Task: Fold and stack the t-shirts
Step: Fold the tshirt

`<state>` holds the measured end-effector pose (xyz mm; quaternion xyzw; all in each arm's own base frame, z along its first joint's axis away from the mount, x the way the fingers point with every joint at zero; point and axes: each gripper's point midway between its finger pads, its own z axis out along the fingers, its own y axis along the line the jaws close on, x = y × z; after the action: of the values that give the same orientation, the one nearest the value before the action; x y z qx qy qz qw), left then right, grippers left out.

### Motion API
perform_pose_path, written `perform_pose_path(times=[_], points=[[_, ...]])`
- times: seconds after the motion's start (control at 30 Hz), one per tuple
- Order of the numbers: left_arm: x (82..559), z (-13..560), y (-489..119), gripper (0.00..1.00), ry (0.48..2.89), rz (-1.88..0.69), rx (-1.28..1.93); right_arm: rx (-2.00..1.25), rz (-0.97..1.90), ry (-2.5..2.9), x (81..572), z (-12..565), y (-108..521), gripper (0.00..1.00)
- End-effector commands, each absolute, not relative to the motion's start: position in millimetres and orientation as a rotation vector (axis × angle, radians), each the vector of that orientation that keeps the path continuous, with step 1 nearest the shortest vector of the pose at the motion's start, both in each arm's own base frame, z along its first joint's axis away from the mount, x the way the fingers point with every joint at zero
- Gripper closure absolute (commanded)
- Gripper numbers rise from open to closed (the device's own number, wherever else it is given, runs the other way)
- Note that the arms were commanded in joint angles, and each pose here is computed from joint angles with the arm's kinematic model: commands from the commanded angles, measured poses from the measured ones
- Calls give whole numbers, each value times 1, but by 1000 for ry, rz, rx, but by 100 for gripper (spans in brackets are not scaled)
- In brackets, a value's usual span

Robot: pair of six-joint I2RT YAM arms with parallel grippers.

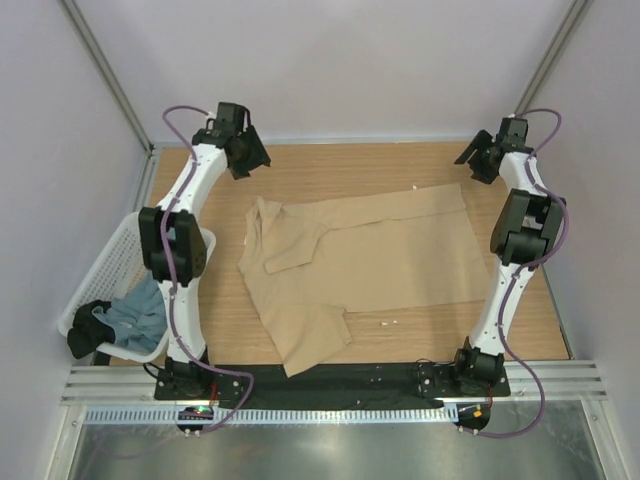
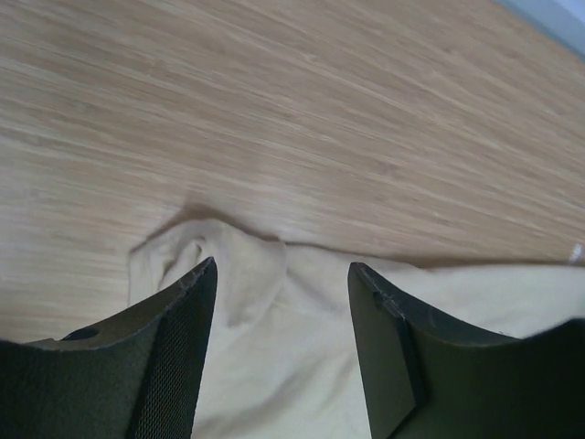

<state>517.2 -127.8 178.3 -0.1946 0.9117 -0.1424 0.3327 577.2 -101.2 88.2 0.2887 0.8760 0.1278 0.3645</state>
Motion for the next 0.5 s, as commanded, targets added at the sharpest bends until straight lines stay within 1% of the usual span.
perform_pose_path(times=[0.0,0.07,0.17,0.33,0.37,0.43,0.47], points=[[517,148,-120,39,2515,-313,-502,649,368,2197,602,102,-101,29],[522,135,-115,40,2532,-296,-524,622,364,2220,603,93,-101,25],[523,120,-113,40,2553,-324,-577,569,343,2246,603,87,-103,23],[515,102,-114,41,2594,-326,-607,554,312,2288,596,75,-105,23],[514,99,-114,43,2595,-339,-612,561,304,2296,595,72,-106,23],[513,91,-114,44,2605,-335,-625,568,304,2305,594,67,-106,25],[513,88,-113,46,2610,-330,-627,565,311,2310,593,66,-105,26]])
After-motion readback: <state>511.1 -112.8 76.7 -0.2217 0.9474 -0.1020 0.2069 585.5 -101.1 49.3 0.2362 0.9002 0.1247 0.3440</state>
